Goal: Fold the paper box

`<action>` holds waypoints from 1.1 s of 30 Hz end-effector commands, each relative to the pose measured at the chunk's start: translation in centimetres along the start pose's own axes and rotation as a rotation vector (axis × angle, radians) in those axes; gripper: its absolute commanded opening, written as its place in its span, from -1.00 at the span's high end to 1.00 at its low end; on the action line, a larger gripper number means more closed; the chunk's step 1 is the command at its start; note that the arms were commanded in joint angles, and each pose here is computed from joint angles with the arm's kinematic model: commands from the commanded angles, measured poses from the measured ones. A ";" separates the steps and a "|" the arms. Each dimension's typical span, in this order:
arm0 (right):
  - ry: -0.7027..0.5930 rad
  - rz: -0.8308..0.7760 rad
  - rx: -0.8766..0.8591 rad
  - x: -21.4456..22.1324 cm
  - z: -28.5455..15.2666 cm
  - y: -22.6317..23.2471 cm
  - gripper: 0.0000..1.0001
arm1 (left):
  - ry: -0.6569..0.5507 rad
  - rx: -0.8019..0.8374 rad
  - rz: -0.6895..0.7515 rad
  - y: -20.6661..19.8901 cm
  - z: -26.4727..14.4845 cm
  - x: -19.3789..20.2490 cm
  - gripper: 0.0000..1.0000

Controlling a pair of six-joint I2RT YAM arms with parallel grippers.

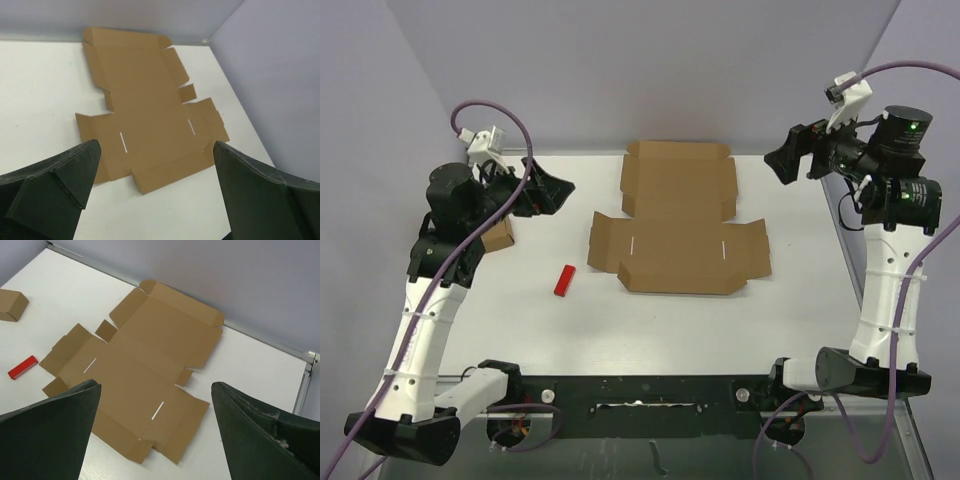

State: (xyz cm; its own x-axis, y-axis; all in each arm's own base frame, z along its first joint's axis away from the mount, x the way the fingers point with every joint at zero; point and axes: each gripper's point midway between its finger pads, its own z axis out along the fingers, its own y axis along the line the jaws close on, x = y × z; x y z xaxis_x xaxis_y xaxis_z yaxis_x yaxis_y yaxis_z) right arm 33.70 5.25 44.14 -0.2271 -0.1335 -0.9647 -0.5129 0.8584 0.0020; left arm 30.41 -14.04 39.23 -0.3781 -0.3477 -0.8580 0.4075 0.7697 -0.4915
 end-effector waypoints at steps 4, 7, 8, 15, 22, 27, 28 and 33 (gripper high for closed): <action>0.047 0.044 0.107 3.1 0.5 -1.5 -0.96 | 0.020 -0.083 0.022 3.6 1.0 3.3 -0.96; 0.052 0.041 0.027 5.1 1.1 0.0 -0.96 | 0.067 -0.103 0.000 5.1 1.2 6.3 -0.95; 0.054 0.044 -0.008 5.8 1.4 0.7 -0.96 | 0.081 -0.108 -0.009 5.6 1.2 7.3 -0.95; 0.089 0.098 -0.209 13.0 3.1 4.1 -0.96 | 0.163 -0.153 -0.095 9.0 1.1 14.9 -0.89; 0.063 0.200 -0.358 19.9 4.2 5.8 -0.96 | 0.225 -0.185 -0.231 11.7 3.1 20.2 -0.73; 0.087 0.238 -0.396 22.3 4.5 6.2 -0.96 | 0.254 -0.203 -0.287 13.4 7.2 21.3 -0.71; 0.089 0.236 -0.396 22.4 4.5 6.2 -0.96 | 0.265 -0.205 -0.292 13.8 8.3 21.4 -0.71; 0.075 0.210 -0.395 22.1 4.5 6.1 -0.96 | 0.316 -0.187 -0.316 15.5 13.8 22.3 -0.62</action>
State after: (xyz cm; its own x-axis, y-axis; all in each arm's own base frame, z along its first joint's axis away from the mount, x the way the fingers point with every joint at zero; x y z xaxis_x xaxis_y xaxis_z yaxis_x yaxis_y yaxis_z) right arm 28.60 9.57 19.53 -0.5217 -0.0073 -0.8531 -0.6528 0.6472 0.3937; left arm 33.63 -15.05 7.23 -0.7791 -0.4040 -0.4793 -0.0340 0.7907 -0.6113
